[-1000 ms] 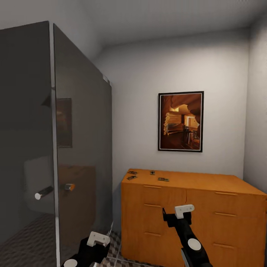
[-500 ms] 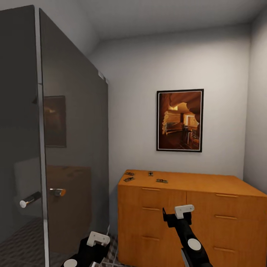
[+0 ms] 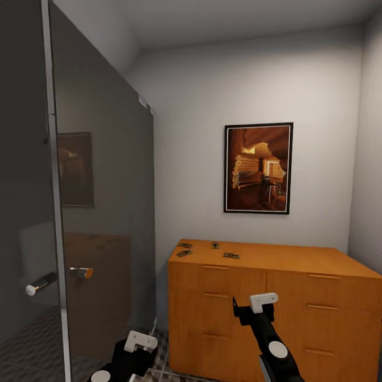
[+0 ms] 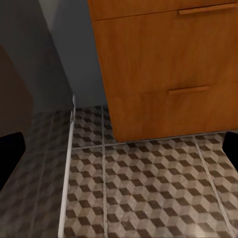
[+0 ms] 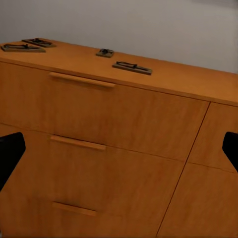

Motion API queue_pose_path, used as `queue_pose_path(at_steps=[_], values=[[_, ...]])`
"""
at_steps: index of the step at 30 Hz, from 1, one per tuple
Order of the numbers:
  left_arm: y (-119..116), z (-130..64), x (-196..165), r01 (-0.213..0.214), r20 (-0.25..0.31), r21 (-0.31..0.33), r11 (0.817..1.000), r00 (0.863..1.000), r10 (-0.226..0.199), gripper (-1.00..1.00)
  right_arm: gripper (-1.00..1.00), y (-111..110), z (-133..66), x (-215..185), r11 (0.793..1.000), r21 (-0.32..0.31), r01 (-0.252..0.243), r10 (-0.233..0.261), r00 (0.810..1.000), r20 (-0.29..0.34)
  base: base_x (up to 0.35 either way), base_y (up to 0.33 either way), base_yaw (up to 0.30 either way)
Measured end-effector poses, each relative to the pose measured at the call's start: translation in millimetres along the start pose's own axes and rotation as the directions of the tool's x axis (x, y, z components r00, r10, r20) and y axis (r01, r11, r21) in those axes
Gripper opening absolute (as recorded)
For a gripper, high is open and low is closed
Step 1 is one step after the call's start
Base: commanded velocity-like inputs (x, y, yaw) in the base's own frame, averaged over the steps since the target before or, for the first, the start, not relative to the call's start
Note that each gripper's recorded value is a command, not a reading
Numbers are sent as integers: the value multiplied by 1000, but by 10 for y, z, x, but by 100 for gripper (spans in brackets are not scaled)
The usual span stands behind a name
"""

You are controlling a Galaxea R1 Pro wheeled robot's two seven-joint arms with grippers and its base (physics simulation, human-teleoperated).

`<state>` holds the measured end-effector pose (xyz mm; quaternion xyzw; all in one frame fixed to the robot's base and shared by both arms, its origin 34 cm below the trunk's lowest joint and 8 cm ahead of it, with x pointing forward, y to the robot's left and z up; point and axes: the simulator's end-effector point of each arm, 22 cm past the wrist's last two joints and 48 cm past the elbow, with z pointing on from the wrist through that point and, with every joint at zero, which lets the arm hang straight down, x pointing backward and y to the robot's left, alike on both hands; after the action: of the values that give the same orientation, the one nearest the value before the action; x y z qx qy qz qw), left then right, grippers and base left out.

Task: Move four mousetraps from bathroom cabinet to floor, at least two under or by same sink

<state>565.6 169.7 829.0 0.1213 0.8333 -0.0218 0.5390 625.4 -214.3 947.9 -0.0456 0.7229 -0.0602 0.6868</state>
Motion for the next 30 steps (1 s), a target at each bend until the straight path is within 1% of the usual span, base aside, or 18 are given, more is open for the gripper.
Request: queue_pose_path(at_steps=[30], values=[[-28, 84, 187, 8, -47, 11, 1000, 999, -7, 100, 100, 41, 66, 230, 1000, -8, 0, 0, 999, -48, 0, 0, -64]])
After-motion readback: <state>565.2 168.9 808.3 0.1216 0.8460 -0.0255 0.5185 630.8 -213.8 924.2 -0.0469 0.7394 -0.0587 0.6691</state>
